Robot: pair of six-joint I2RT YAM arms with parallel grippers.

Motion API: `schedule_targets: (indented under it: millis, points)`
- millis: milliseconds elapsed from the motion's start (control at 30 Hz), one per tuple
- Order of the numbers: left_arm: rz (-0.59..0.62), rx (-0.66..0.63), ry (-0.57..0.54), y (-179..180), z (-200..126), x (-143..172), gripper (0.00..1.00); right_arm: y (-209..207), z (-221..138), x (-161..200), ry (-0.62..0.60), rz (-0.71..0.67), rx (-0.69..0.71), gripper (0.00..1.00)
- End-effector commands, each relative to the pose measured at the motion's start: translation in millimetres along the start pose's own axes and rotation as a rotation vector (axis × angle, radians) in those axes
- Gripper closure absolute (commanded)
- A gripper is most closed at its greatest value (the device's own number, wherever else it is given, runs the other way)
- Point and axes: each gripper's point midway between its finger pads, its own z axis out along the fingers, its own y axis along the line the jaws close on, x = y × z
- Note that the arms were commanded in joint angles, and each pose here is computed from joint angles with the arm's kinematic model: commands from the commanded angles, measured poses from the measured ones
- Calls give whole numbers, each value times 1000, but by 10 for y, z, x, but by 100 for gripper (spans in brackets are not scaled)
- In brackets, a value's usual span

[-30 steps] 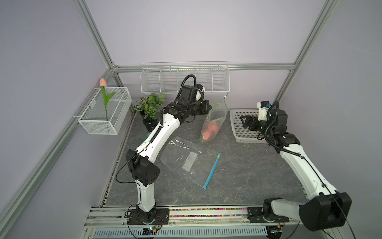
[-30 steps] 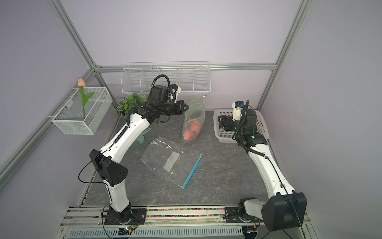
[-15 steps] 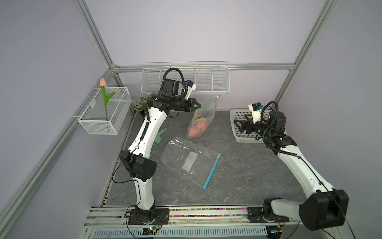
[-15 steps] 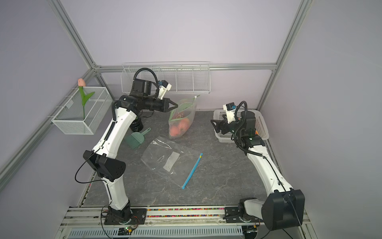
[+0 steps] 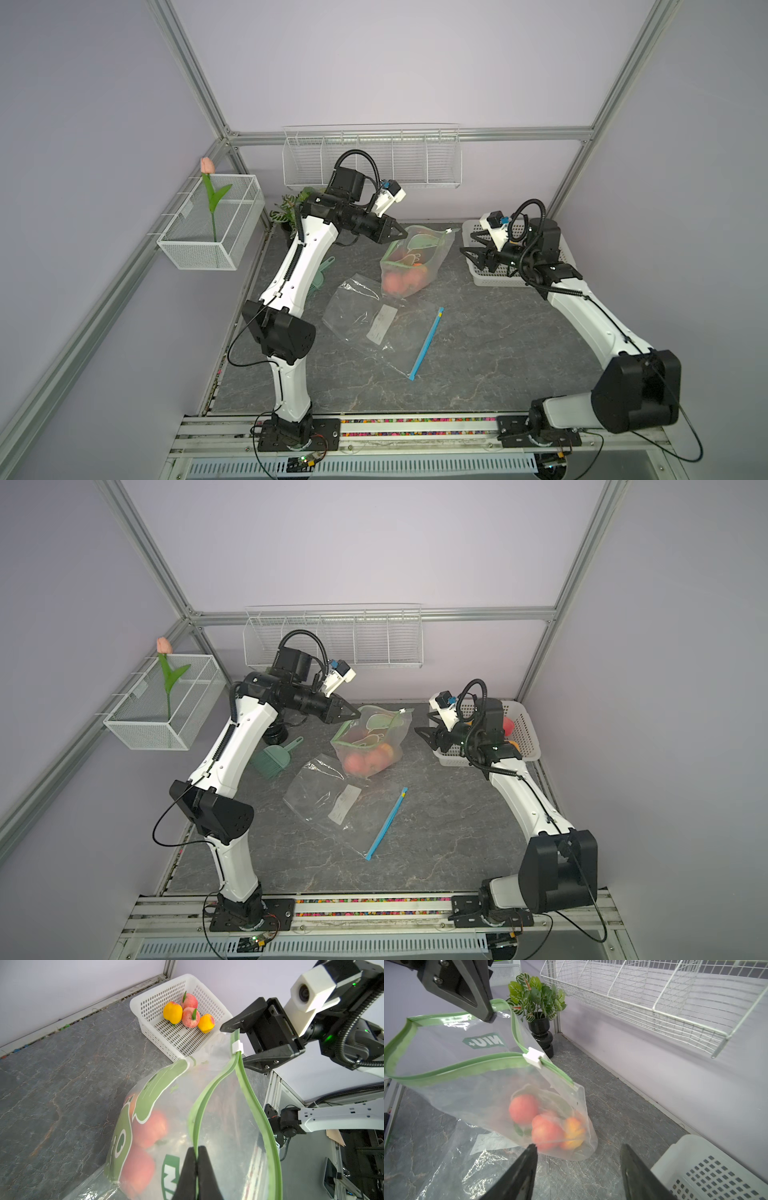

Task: Place the peach in a zip-top bag and seal the zipper
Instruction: Zip the zipper on the zipper food storage bag.

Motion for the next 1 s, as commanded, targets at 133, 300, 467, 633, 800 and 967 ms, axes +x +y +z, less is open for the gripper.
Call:
schedule_targets:
  millis: [133, 300, 467, 633, 800, 967]
  points:
    - [30, 53, 34, -98, 56, 108, 100, 124, 82, -223, -72, -189, -104, 37]
    - [26, 53, 37, -83, 72, 115, 100, 148, 116, -258, -73, -239, -121, 35]
    - [15, 49, 30, -57, 89, 94, 100, 259, 149, -309, -72, -246, -189, 49]
    - [14, 53, 11, -70, 83, 44, 100, 327, 163, -313, -66, -267, -210, 61]
    - [8, 46, 7, -53, 84, 30, 100, 443, 208, -301, -50, -281, -240, 65]
    - [1, 45, 9, -44, 92, 34, 100, 458, 228, -289, -44, -282, -243, 74]
